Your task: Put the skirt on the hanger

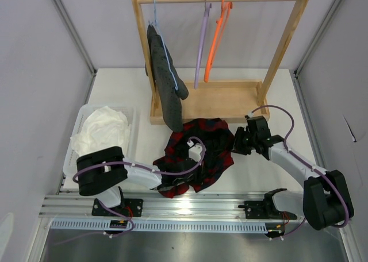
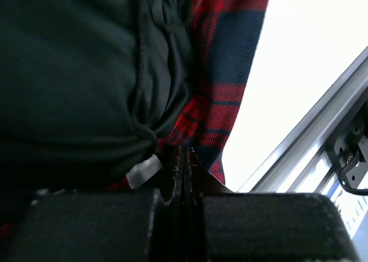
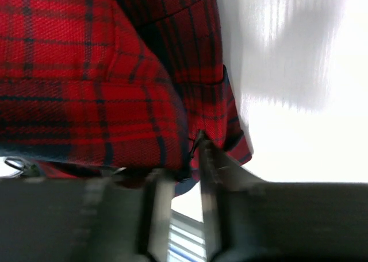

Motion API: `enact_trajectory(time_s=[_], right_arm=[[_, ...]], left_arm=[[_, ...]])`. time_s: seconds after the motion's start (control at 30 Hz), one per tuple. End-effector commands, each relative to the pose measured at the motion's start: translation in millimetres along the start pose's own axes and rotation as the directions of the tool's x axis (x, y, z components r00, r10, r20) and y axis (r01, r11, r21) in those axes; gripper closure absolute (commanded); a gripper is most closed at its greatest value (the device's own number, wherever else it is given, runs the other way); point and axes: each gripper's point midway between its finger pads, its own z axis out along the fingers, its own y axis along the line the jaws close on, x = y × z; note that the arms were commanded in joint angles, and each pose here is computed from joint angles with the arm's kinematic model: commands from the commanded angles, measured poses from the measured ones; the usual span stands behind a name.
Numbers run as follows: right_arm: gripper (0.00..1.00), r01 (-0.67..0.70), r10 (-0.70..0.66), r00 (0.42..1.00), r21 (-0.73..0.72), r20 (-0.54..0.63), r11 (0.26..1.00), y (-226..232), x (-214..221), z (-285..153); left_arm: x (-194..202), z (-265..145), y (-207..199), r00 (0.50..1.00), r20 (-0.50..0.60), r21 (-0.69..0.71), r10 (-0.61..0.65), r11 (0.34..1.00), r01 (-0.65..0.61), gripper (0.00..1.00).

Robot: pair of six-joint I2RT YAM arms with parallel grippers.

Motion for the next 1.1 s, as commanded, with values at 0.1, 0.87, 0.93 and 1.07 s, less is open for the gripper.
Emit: enact_trajectory(time_s=[0.1, 0.87, 0.93, 1.07], right_arm=[[0.54, -0.018, 0.020, 0.994, -0.019, 0.109, 1.000, 21.3, -22.2, -19.7], [0.70, -0.025, 0.009, 0.985, 0.093, 0.174, 0.995, 24.9, -20.4, -34.6], [0.73, -0.096, 0.072, 0.985, 0.152, 0.158, 0.984, -7.3, -13.2, -24.5], [0.76, -0.154, 0.136, 0.983, 0.152, 0.121, 0.976, -26.1, 1.4, -7.2]], left_arm=[[22.0, 6.6, 9.8, 0.998, -0.047, -0.037, -0.047, 0.998, 0.045, 1.00], [-14.7, 45.5, 15.8, 0.999, 0.004, -0.130, -0.044, 0.991, 0.044, 1.00], [-15.2, 44.2, 24.4, 0.998, 0.005, -0.147, -0.060, 0.987, 0.060, 1.00], [-18.9, 35.3, 37.4, 0.997, 0.019, -0.166, -0.078, 0.983, 0.080, 1.00]])
